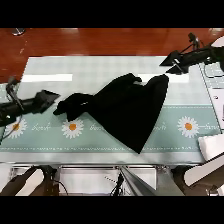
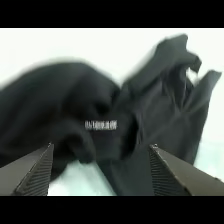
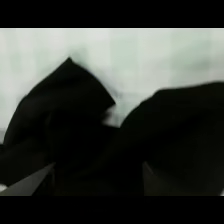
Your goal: Fold the shirts.
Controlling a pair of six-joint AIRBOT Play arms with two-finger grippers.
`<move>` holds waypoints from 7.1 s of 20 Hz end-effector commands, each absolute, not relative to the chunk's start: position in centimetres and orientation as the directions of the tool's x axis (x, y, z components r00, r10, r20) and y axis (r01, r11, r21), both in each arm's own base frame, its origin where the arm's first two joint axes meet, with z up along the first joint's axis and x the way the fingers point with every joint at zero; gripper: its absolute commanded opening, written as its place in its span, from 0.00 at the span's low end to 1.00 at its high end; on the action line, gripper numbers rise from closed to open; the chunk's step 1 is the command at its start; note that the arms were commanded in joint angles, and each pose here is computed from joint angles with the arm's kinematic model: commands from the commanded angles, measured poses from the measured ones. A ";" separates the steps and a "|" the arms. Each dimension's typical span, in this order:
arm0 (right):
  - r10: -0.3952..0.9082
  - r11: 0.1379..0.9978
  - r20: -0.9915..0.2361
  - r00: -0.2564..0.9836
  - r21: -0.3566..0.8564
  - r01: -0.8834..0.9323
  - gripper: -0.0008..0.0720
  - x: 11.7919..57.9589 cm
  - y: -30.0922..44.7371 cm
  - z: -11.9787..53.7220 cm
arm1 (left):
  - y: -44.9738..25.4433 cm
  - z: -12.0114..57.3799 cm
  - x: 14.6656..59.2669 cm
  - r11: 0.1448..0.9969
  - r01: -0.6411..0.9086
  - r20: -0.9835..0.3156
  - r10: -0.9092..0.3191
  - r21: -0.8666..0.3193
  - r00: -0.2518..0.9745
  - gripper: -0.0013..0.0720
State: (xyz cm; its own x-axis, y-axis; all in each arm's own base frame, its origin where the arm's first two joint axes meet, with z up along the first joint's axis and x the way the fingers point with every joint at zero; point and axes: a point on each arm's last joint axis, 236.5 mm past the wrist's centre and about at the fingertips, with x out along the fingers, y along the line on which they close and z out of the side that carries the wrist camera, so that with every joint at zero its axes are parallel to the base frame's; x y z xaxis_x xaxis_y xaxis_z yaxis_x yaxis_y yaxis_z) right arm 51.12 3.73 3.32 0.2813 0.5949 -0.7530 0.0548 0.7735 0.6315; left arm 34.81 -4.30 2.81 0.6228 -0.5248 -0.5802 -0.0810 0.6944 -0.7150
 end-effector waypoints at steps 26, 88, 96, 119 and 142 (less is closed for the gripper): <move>0.665 0.689 -0.731 0.150 0.679 0.253 0.86 22.0 9.0 -2.8 | -6.0 -8.4 31.2 0.740 0.207 -0.747 -0.662 -0.640 0.060 0.36; 0.299 0.954 -0.578 0.759 0.169 -0.246 0.05 26.7 7.8 29.0 | -1.8 33.9 27.6 0.922 0.114 -0.195 -0.197 -0.369 0.961 0.04; 0.271 0.957 -0.752 0.601 0.280 -0.080 0.05 44.3 8.5 11.4 | -2.6 10.3 40.8 0.825 -0.046 -0.497 -0.294 -0.563 0.816 0.04; 0.514 0.804 -0.740 0.433 0.592 0.058 0.87 35.2 5.0 2.6 | 4.7 -4.8 26.2 0.627 -0.434 -0.758 -0.590 -0.647 0.278 0.98; 0.494 0.699 -0.696 0.522 0.674 0.238 0.87 28.6 6.2 -0.4 | -1.6 -10.5 27.8 0.592 -0.362 -0.689 -0.670 -0.720 0.277 0.36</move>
